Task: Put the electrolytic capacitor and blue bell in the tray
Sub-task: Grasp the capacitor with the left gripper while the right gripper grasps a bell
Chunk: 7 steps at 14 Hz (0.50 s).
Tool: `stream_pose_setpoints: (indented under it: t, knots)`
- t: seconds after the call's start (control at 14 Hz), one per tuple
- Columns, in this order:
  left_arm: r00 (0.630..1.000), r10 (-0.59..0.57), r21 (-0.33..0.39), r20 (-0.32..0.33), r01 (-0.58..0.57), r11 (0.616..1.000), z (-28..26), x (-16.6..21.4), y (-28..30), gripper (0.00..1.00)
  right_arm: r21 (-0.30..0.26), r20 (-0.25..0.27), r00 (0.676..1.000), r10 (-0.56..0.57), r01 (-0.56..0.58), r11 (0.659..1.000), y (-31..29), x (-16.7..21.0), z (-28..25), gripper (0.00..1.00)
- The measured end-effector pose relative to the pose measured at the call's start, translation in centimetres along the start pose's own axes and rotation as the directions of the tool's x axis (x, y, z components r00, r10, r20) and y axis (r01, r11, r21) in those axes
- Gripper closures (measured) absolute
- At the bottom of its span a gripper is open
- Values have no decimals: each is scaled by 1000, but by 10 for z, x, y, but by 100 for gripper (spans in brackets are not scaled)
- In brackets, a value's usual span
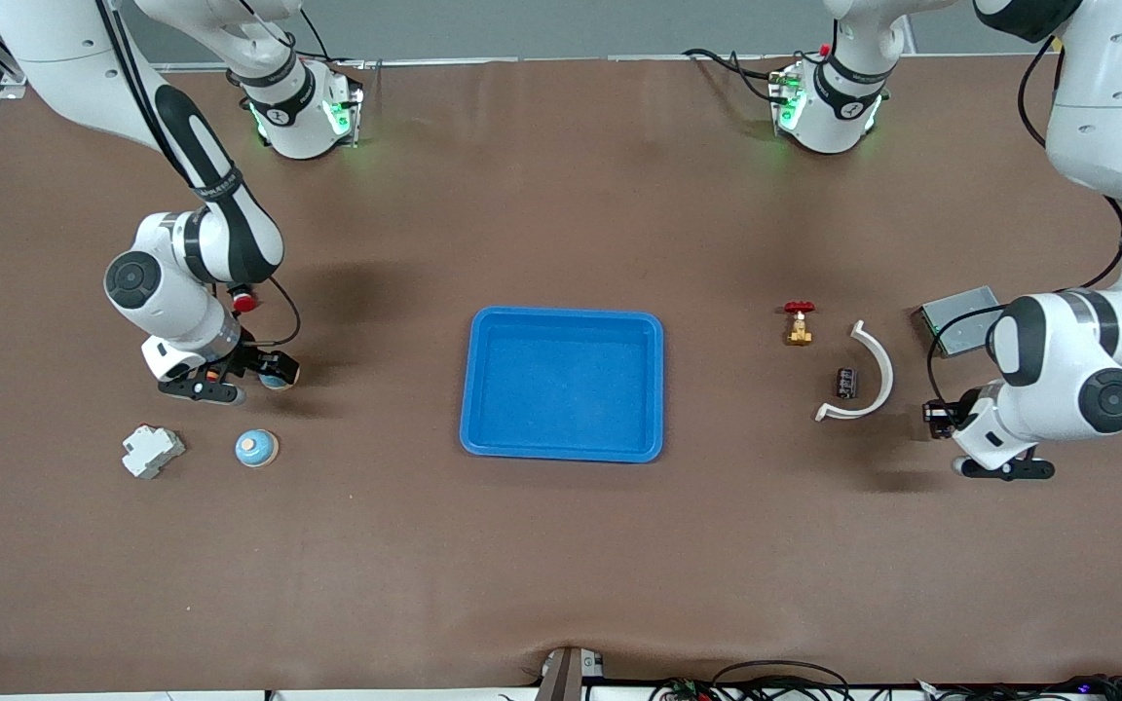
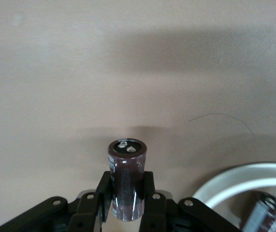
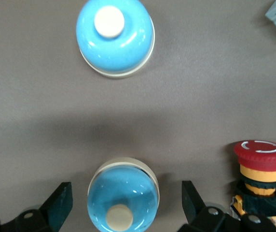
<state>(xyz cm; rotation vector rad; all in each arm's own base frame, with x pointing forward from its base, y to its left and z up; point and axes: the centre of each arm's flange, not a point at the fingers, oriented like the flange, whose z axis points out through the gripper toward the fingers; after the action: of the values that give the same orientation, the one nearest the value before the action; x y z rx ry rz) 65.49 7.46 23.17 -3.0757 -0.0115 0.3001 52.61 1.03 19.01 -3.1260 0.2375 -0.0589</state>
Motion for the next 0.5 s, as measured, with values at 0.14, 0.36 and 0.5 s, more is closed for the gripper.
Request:
stream_pose_setpoints:
  t: [0.14,0.36,0.5]
  knots:
    - [997,-73,2,16,73,997,-36,3,2,70,0,0,1000,0,0,1000,0,-2,3,0]
    - [976,-219,-22,-18,218,976,-95,10,32,70,-1,1,1000,0,0,1000,1,-4,10,0]
    - [953,-298,-58,-52,296,954,-129,8,60,70,-1,6,1000,-3,3,1000,-1,-6,13,19]
